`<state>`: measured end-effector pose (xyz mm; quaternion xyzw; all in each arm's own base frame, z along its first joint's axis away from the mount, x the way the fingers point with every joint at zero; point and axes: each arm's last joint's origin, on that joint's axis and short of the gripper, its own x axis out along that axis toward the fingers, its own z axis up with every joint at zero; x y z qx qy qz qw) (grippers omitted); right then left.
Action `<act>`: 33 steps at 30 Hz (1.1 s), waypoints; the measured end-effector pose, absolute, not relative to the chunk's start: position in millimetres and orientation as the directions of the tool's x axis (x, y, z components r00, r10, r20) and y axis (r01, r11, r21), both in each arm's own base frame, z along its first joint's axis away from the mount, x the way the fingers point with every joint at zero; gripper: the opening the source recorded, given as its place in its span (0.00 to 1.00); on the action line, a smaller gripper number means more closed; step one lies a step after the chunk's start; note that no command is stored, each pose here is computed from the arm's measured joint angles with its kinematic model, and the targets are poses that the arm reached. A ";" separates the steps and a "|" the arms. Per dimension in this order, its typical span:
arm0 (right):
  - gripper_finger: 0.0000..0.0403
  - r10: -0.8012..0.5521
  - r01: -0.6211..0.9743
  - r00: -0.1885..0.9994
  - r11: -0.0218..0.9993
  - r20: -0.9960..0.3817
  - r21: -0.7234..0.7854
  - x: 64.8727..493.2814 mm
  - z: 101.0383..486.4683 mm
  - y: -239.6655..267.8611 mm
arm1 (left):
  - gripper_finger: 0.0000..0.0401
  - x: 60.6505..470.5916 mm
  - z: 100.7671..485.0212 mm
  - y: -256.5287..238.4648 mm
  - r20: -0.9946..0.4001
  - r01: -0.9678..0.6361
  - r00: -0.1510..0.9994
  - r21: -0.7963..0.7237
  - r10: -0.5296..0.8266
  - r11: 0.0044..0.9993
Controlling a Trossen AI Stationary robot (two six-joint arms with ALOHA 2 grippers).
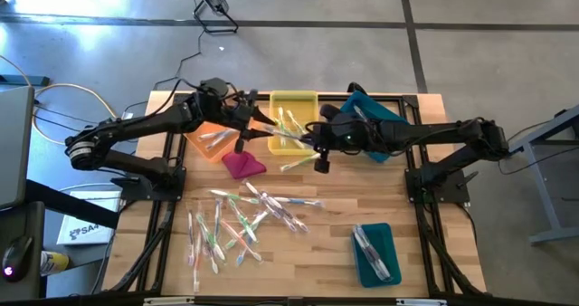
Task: Pick & Place Toothbrushes
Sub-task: Put the blue toothbrush into the orange bin
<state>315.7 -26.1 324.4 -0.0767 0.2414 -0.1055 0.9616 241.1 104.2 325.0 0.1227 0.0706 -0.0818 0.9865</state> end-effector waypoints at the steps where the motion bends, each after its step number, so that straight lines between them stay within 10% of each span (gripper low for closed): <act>1: 0.01 -0.239 0.165 0.868 0.965 -0.434 -0.202 316.3 325.8 -26.1 | 0.33 241.7 327.7 104.1 -0.133 0.184 0.979 0.238 -0.156 0.954; 33: 0.01 -0.245 0.173 0.888 0.962 -0.388 -0.212 318.6 330.0 -29.0 | 0.33 273.4 333.9 71.5 0.027 0.186 0.977 0.364 -0.210 0.912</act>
